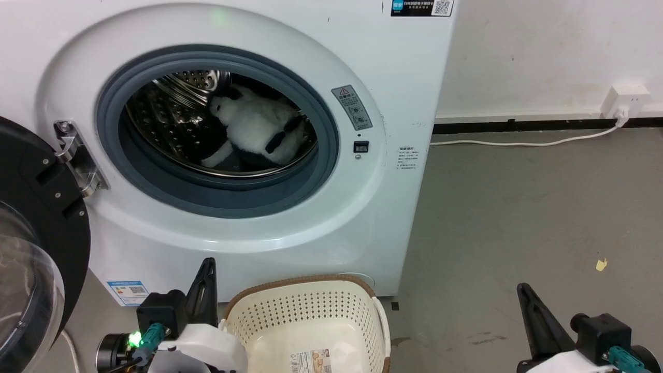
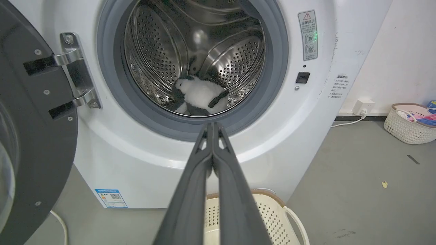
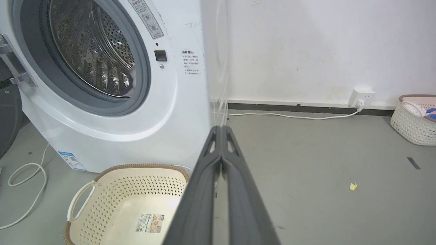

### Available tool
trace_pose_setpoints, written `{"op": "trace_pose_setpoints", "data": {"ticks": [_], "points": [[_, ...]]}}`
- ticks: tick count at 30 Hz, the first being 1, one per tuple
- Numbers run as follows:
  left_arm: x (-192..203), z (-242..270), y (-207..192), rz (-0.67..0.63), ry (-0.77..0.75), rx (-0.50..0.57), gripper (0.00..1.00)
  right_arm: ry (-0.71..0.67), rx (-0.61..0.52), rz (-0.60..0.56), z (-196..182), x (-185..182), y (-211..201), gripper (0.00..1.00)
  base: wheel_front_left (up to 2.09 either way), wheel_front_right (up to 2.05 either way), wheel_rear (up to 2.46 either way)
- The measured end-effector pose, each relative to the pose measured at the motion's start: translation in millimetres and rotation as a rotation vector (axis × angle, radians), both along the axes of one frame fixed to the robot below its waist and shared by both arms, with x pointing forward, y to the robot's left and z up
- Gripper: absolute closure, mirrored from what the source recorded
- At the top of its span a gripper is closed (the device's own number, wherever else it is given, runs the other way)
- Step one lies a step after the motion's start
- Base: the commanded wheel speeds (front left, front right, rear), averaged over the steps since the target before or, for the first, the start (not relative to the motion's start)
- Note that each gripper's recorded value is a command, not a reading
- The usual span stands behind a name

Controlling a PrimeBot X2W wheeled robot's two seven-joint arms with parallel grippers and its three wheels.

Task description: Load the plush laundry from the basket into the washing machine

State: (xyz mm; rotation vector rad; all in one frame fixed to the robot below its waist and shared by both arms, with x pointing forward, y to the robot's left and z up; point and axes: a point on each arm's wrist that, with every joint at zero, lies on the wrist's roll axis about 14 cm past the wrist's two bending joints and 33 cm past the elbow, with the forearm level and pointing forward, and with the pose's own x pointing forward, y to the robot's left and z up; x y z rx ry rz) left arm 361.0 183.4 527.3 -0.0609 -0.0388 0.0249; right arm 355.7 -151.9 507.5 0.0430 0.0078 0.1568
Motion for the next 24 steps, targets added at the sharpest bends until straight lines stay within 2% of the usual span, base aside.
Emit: {"op": "trace_pose_setpoints", "data": {"ticks": [24], "points": [[6.0,2.8,-2.3,-0.008,0.005,0.038,1.0,0.008,-0.029,-0.009,2.6,3.0,-3.4,1.0,0.0,0.0,0.0]]}}
